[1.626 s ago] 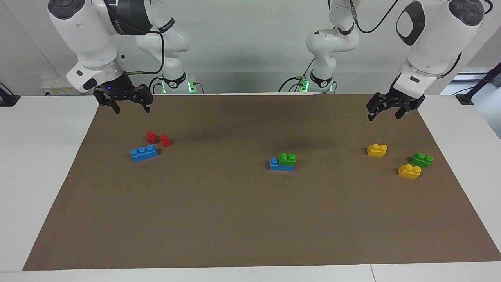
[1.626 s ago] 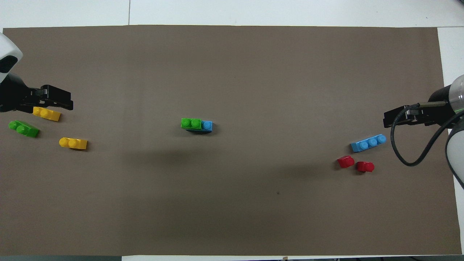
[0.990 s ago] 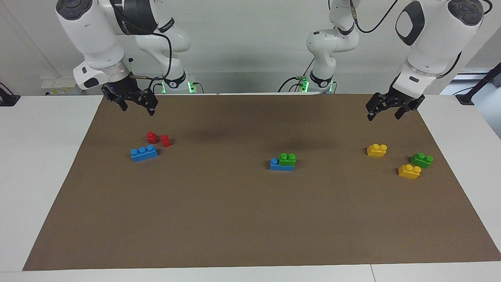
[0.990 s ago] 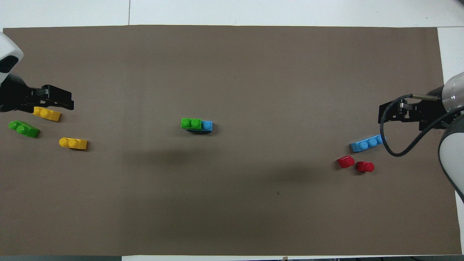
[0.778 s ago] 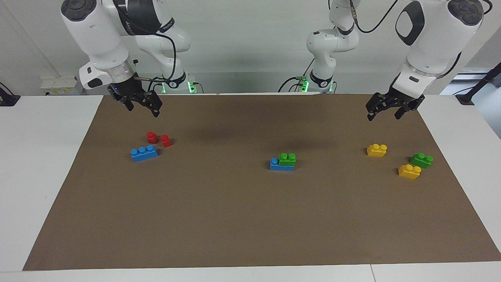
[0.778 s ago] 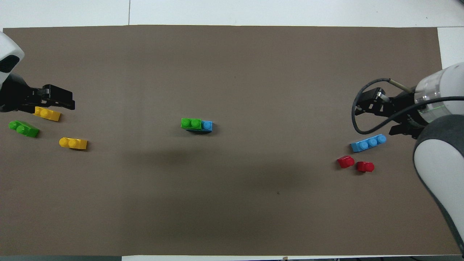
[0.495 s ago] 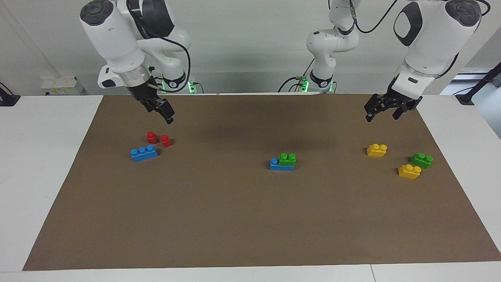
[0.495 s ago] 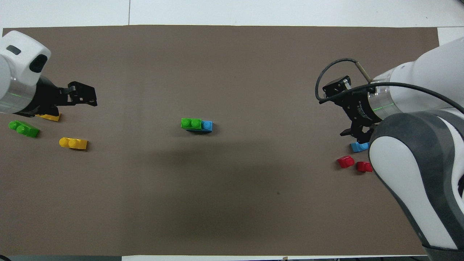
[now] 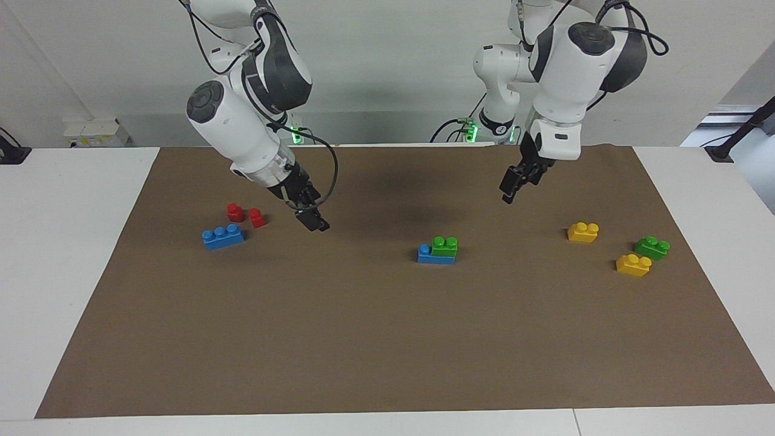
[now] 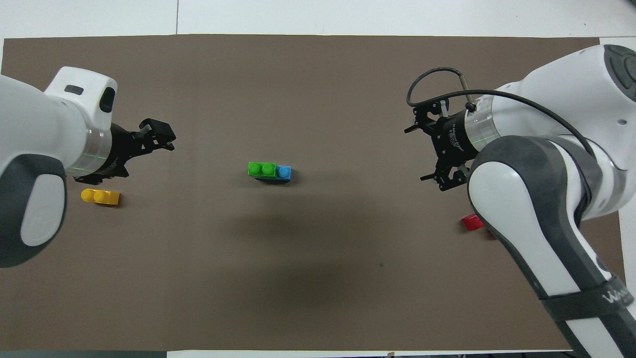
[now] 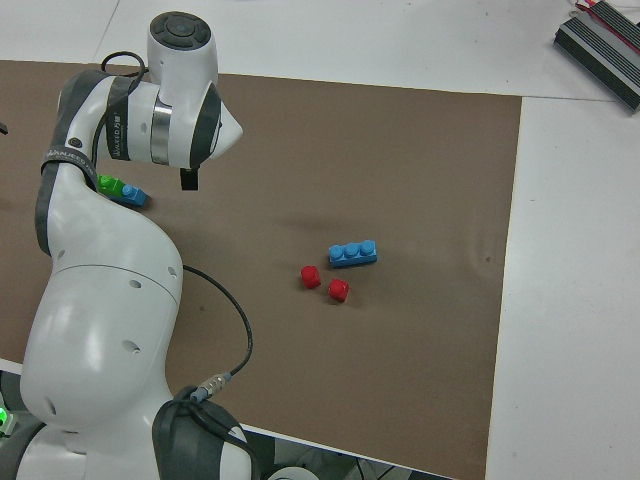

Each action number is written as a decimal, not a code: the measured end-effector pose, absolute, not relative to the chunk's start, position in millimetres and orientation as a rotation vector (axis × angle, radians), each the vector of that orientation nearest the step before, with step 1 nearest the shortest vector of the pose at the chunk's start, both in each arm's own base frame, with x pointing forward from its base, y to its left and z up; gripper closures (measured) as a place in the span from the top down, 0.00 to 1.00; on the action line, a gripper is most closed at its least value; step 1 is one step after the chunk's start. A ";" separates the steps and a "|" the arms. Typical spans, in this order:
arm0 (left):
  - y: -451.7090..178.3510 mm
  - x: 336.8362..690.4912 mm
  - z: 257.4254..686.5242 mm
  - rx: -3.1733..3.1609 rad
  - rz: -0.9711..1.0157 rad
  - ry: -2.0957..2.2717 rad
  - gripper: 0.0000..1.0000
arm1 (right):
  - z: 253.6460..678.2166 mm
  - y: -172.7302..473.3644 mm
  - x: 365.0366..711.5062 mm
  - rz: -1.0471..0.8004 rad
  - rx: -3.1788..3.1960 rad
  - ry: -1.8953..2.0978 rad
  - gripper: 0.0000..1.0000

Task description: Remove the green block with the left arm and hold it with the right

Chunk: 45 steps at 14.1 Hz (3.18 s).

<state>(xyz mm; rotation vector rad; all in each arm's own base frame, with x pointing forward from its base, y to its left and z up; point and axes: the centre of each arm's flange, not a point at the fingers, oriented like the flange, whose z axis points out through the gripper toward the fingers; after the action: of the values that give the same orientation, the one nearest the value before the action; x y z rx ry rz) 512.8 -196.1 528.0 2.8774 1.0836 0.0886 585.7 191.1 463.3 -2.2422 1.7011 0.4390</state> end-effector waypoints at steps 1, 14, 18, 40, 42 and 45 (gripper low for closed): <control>-212.7 505.6 517.2 2.818 0.083 1.217 1.00 | 450.1 200.8 588.4 0.465 -2.223 1.701 1.00; -283.7 517.5 398.7 2.131 0.091 2.136 1.00 | 337.9 317.1 590.0 0.531 -1.919 1.867 1.00; -285.6 524.5 382.4 2.083 0.090 2.159 1.00 | 317.3 335.4 583.0 0.510 -1.932 1.863 1.00; -292.4 529.1 342.9 2.104 0.134 2.177 1.00 | 269.9 387.0 547.7 0.454 -1.872 1.872 0.90; -293.5 528.9 343.1 2.104 0.135 2.173 1.00 | 268.1 387.6 547.1 0.456 -1.875 1.873 0.90; -297.1 527.1 343.3 2.109 0.135 2.165 1.00 | 265.3 386.9 547.2 0.456 -1.876 1.877 0.70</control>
<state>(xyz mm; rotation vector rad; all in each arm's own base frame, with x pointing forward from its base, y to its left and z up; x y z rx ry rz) 527.1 -297.1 343.3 2.1089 2.1654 0.1350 547.2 386.9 265.3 -1.8755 1.8773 0.4561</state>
